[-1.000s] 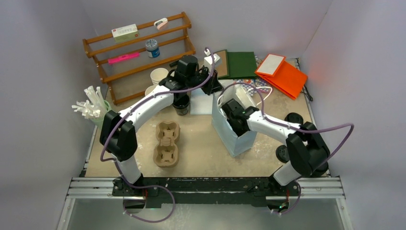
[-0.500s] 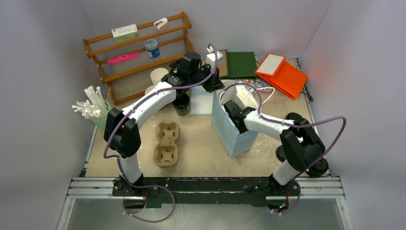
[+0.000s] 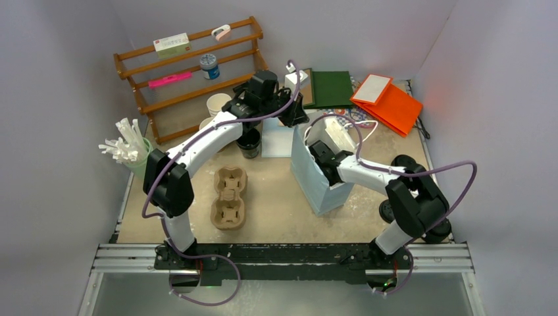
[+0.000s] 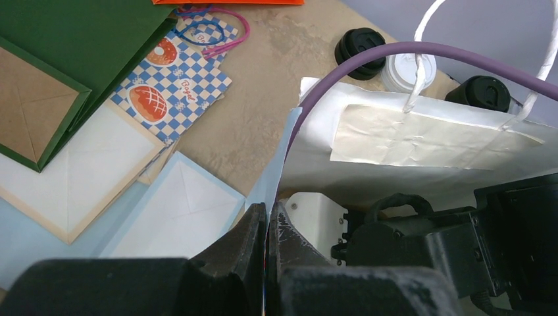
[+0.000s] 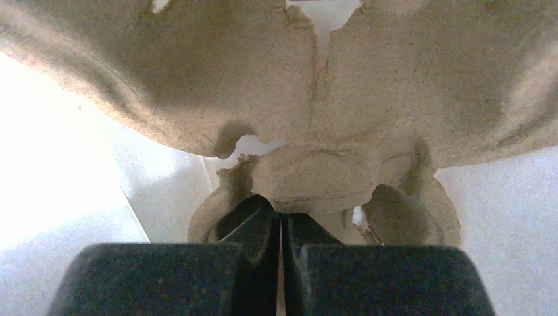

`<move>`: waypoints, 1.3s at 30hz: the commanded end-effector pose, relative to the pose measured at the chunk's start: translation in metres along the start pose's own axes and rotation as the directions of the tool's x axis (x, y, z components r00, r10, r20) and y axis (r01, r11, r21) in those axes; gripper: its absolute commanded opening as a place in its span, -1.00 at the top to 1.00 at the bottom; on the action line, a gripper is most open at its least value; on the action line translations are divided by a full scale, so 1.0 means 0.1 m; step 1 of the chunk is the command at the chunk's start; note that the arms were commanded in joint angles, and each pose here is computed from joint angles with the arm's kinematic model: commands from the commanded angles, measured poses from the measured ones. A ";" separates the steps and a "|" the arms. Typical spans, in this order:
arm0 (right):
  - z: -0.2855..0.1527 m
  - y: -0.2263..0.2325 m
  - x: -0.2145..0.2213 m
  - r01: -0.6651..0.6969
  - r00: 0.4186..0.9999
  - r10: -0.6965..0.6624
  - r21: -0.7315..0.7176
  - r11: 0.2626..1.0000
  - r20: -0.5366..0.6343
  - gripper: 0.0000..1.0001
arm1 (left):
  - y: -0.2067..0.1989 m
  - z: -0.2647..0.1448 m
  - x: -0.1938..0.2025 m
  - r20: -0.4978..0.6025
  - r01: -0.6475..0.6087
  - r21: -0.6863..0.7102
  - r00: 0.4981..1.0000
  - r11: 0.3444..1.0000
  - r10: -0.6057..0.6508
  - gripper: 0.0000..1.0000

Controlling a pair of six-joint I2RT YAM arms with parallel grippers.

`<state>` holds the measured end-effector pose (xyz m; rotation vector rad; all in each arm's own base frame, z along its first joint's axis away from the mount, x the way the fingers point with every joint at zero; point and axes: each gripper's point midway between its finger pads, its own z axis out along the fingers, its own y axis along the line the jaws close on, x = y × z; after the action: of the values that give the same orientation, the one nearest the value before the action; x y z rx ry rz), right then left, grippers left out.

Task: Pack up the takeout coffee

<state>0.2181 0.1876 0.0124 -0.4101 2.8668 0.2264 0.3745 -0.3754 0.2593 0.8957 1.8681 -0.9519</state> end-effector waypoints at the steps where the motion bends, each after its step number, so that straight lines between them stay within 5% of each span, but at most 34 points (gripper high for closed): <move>1: 0.20 -0.09 0.35 -0.082 0.991 0.085 0.032 0.996 -0.104 1.00 | -0.08 -0.20 -0.42 0.109 -0.094 -0.012 0.990 0.996 0.095 1.00; 10: -0.85 -0.03 -0.41 -0.041 0.963 0.039 0.005 0.999 0.266 0.93 | -0.11 -0.27 -0.26 0.081 -0.105 -0.009 0.991 0.994 0.105 1.00; 16: -1.33 0.01 -0.55 -0.033 0.927 0.040 -0.026 0.999 0.372 0.72 | -0.19 -0.31 -0.28 0.092 -0.116 0.015 0.989 0.993 0.114 1.00; 24: -2.17 0.12 -0.83 0.030 0.778 0.053 -0.120 0.992 0.626 0.68 | -0.55 -0.54 -0.36 0.151 -0.220 0.061 0.966 0.974 0.209 1.00; 34: -2.79 0.13 -0.84 0.096 0.638 0.062 -0.159 0.983 0.767 0.53 | -0.92 -0.92 -0.42 0.263 -0.353 0.047 0.907 0.934 0.329 1.00; 39: -2.87 0.33 -0.75 0.224 0.641 0.018 -0.209 0.952 0.767 0.10 | -1.06 -0.99 -0.47 0.319 -0.420 0.083 0.870 0.904 0.375 1.00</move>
<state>0.2237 0.1738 0.2913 -0.2993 2.0180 0.5671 0.2761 -0.3460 0.3396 1.0678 1.4709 -0.9153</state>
